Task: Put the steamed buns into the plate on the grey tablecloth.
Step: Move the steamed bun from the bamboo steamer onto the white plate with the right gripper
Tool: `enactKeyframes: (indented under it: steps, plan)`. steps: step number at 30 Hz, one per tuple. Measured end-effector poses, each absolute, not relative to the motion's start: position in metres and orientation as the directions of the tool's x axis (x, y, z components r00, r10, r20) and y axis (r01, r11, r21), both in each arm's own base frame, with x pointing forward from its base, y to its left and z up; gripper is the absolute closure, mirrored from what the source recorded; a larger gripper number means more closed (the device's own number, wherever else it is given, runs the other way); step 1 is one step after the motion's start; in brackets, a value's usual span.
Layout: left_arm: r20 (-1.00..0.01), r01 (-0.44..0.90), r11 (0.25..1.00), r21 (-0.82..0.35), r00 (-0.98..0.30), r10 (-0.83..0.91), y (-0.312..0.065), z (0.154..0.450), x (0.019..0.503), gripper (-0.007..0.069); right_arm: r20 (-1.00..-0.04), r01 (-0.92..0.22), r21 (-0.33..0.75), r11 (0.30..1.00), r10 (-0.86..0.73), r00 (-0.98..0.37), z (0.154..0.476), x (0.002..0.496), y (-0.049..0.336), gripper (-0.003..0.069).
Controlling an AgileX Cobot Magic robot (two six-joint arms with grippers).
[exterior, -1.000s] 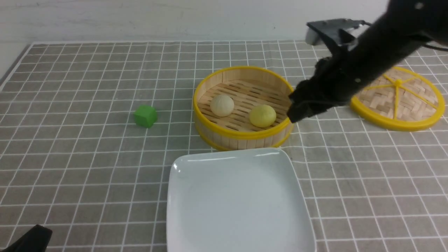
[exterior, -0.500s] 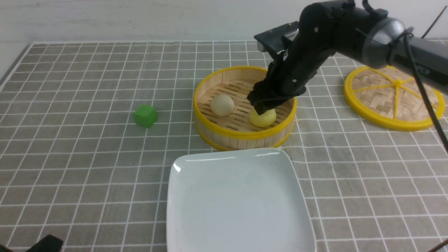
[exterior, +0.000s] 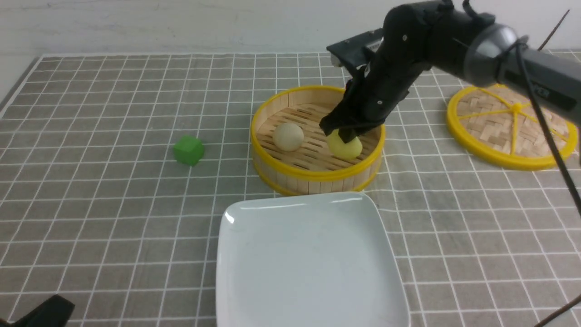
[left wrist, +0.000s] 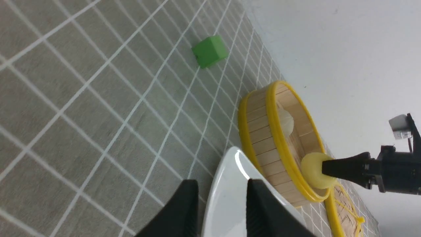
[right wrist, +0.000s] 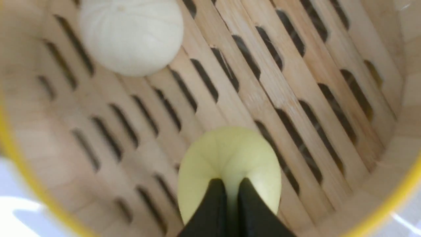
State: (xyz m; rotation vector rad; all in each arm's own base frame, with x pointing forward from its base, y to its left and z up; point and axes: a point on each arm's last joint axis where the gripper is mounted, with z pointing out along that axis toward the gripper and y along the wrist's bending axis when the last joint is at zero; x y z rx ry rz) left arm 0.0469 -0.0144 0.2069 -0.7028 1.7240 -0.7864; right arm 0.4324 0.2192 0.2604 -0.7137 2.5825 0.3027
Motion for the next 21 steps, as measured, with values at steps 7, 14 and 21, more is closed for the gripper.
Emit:
enactKeyframes:
  steps: [7,14,21]
  plan:
    - [-0.613,-0.149,0.697,-0.702,-0.372,-0.697,-0.015,0.233,0.045,0.0385,-0.499,-0.547,0.16,0.822,-0.411,-0.763,0.359,0.375,0.199,0.0645]
    - [-0.558,-0.268,0.796,-0.543,-0.593,-0.581,-0.016,0.25,0.068,0.0385,-0.369,-0.538,0.273,0.798,-0.429,-0.824,0.344,0.313,0.204,0.0638]
    - [-0.481,-0.233,0.893,-0.385,-0.775,-0.41,-0.018,0.266,0.111,0.0385,-0.219,-0.572,0.262,0.777,-0.53,-0.819,0.245,0.27,0.242,0.0612]
